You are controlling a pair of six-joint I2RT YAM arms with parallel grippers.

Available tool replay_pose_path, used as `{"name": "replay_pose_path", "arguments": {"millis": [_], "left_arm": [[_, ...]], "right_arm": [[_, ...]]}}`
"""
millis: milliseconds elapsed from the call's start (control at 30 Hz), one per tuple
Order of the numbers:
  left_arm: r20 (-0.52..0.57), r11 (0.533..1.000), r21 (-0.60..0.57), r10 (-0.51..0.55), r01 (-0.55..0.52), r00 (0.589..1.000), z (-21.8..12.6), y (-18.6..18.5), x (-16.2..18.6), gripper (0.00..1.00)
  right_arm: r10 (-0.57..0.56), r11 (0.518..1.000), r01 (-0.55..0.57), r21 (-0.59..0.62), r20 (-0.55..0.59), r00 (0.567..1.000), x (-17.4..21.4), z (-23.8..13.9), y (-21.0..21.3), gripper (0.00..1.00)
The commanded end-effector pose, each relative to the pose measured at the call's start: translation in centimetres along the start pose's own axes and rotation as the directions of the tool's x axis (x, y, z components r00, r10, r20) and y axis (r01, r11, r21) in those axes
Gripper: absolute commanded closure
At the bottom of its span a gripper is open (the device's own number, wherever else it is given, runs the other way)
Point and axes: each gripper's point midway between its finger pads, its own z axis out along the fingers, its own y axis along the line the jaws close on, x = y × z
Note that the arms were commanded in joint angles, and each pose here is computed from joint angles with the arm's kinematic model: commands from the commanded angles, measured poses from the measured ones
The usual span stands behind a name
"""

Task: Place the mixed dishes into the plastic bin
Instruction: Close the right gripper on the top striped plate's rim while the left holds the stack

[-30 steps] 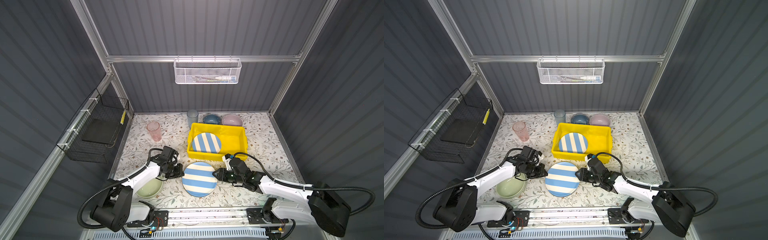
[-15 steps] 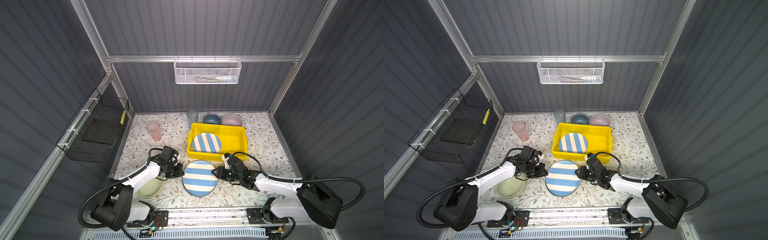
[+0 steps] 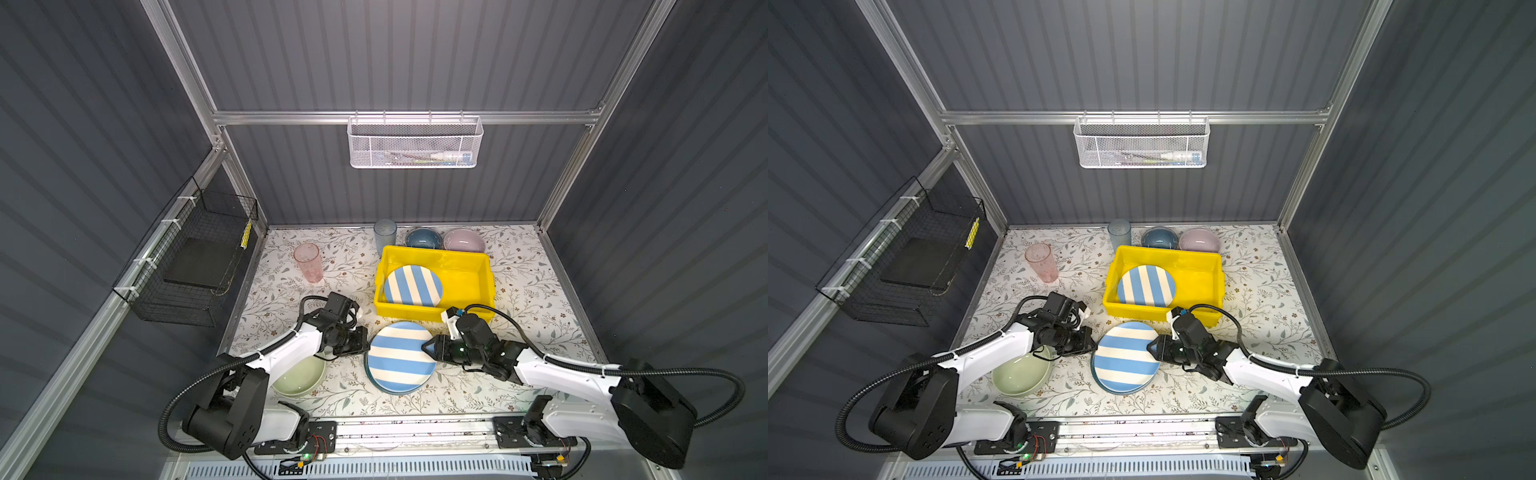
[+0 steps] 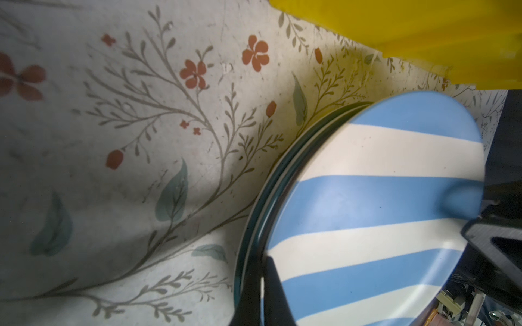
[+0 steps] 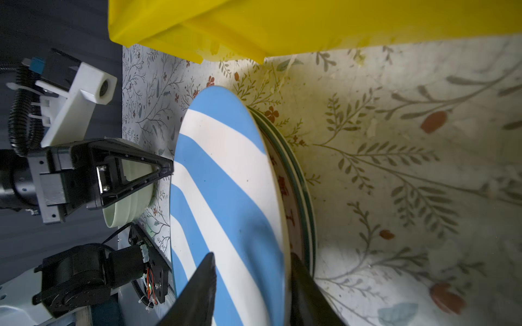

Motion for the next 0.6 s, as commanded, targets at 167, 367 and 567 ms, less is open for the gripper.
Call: {"name": "replay_pose_path", "arguments": {"millis": [167, 367, 567], "left_arm": [[-0.073, 0.994, -0.096, -0.051, 0.043, 0.996, 0.8, 2.5, 2.4, 0.94], [-0.072, 0.994, -0.096, -0.05, 0.043, 0.996, 0.7, 2.4, 2.3, 0.94], [-0.073, 0.995, -0.096, -0.049, 0.042, 0.996, 0.7, 2.4, 2.3, 0.94]], "right_arm": [[-0.049, 0.995, 0.048, 0.092, 0.006, 0.999, -0.3, -1.6, -0.6, 0.6], [-0.045, 0.996, 0.044, 0.081, 0.019, 0.999, -0.5, -2.5, -0.2, 0.62], [-0.046, 0.998, 0.046, 0.031, 0.013, 0.999, -0.5, -2.7, 1.0, 0.63]]}}
